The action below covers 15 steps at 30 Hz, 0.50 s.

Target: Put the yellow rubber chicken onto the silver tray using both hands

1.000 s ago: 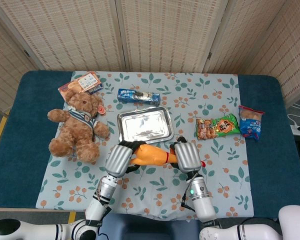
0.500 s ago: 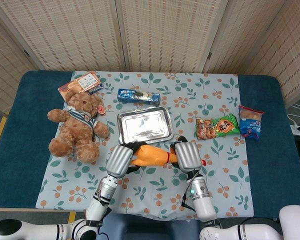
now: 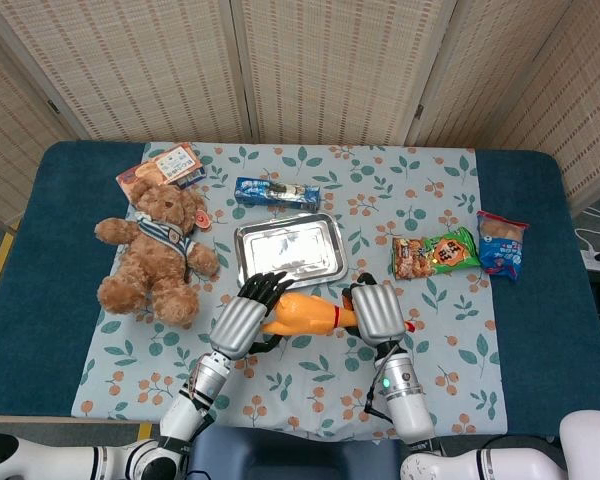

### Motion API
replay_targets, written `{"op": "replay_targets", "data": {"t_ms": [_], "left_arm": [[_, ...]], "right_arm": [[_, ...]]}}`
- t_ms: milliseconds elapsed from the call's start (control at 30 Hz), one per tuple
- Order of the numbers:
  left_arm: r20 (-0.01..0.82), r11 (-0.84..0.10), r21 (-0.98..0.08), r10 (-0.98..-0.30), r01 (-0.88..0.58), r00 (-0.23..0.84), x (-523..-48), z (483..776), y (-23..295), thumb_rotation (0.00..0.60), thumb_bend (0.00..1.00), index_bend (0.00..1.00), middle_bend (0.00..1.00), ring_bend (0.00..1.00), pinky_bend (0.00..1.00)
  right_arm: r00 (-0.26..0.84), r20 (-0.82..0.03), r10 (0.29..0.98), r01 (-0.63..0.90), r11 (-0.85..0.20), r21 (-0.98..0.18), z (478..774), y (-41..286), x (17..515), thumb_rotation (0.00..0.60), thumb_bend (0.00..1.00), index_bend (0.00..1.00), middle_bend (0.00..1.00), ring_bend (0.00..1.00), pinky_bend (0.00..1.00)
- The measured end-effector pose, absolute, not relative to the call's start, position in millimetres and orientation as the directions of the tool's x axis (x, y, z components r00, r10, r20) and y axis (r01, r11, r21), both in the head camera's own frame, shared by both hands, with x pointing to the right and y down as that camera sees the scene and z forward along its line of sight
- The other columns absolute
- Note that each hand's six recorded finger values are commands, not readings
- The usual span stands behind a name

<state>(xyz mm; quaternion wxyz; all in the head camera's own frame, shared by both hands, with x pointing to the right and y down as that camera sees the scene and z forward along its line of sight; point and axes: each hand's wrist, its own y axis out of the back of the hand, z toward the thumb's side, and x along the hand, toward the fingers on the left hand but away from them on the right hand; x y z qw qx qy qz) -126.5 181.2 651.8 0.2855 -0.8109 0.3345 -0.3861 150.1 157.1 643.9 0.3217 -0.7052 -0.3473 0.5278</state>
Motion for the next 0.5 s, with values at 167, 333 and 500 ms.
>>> {"op": "replay_targets", "data": {"t_ms": [167, 333, 500], "left_arm": [[0.43, -0.613, -0.72, -0.762, -0.326, 0.484, -135, 640, 178, 0.6, 0.32, 0.0, 0.0, 0.0, 0.03], [0.41, -0.582, -0.747, -0.784, -0.322, 0.465, -155, 632, 168, 0.6, 0.33, 0.0, 0.0, 0.0, 0.03], [0.419, -0.559, -0.773, -0.805, -0.3, 0.421, -194, 626, 161, 0.6, 0.33, 0.0, 0.0, 0.0, 0.03]], "right_arm": [[0.191, -0.522, 0.831, 0.148, -0.55, -0.822, 647, 155, 153, 0.6, 0.32, 0.87, 0.59, 0.8, 0.99], [0.182, -0.519, 0.835, 0.144, -0.544, -0.826, 648, 152, 156, 0.6, 0.32, 0.87, 0.59, 0.8, 0.99], [0.158, -0.511, 0.845, 0.152, -0.533, -0.833, 651, 141, 160, 0.6, 0.32, 0.87, 0.59, 0.8, 0.99]]}}
